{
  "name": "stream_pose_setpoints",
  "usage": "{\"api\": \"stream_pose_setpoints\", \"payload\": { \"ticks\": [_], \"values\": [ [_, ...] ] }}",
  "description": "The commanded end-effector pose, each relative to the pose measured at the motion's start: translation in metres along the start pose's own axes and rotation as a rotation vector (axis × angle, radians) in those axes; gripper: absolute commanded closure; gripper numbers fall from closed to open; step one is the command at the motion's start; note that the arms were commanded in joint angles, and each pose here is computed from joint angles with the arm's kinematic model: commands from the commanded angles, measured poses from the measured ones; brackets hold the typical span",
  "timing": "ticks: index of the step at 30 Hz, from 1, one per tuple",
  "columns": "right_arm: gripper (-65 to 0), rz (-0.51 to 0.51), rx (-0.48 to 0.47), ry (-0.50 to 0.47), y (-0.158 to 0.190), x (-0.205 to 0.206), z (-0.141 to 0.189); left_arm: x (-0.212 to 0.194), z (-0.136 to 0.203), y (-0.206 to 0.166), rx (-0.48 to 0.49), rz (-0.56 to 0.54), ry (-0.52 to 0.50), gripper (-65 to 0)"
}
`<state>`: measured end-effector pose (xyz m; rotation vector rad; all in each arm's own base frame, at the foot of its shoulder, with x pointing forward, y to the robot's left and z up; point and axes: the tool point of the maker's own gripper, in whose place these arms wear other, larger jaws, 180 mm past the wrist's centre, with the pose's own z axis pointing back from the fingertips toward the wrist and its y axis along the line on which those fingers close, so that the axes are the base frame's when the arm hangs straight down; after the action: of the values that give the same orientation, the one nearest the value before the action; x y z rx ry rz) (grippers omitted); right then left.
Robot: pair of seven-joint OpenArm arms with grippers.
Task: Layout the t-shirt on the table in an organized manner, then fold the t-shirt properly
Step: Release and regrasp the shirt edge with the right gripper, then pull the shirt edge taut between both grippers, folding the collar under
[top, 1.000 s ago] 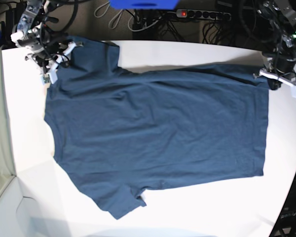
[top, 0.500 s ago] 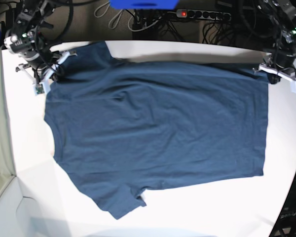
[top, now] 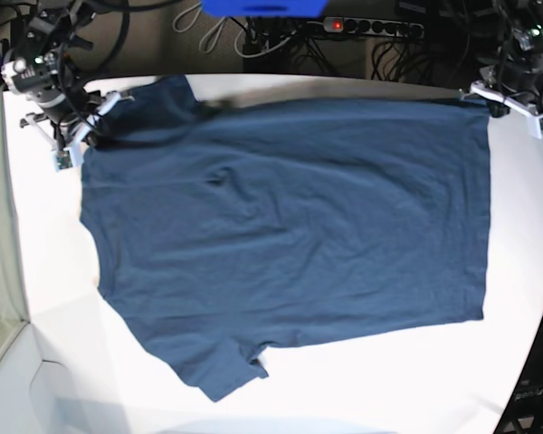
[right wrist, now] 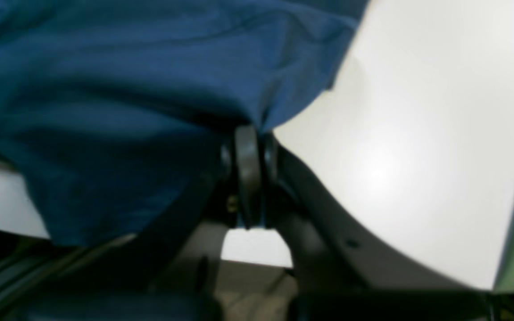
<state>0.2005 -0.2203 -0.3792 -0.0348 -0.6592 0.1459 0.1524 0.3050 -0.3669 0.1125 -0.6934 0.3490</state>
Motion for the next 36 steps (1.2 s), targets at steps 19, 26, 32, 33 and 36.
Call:
{"api": "stream_pose_setpoints", "payload": {
  "ticks": [19,26,32,33,36],
  "values": [
    [0.0,-0.021,0.027,0.044,0.015,-0.027,0.010,0.037,0.010,0.032,0.086,0.039,-0.123,-0.1],
    [0.0,-0.020,0.020,0.044,0.016,-0.030,0.016,0.050,0.011,0.038,0.095,0.019,-0.151,-0.1],
    [0.0,-0.028,0.019,0.020,0.016,-0.022,0.014,0.057,0.007,0.032,0.082,0.023,-0.167,-0.1],
    [0.0,-0.025,0.015,0.018,0.015,-0.019,0.013,0.059,0.007,0.032,0.080,0.025,-0.172,-0.1],
    [0.0,-0.025,0.012,-0.004,0.014,-0.009,0.010,0.066,0.005,0.030,0.079,0.030,-0.186,-0.1]
  ]
}}
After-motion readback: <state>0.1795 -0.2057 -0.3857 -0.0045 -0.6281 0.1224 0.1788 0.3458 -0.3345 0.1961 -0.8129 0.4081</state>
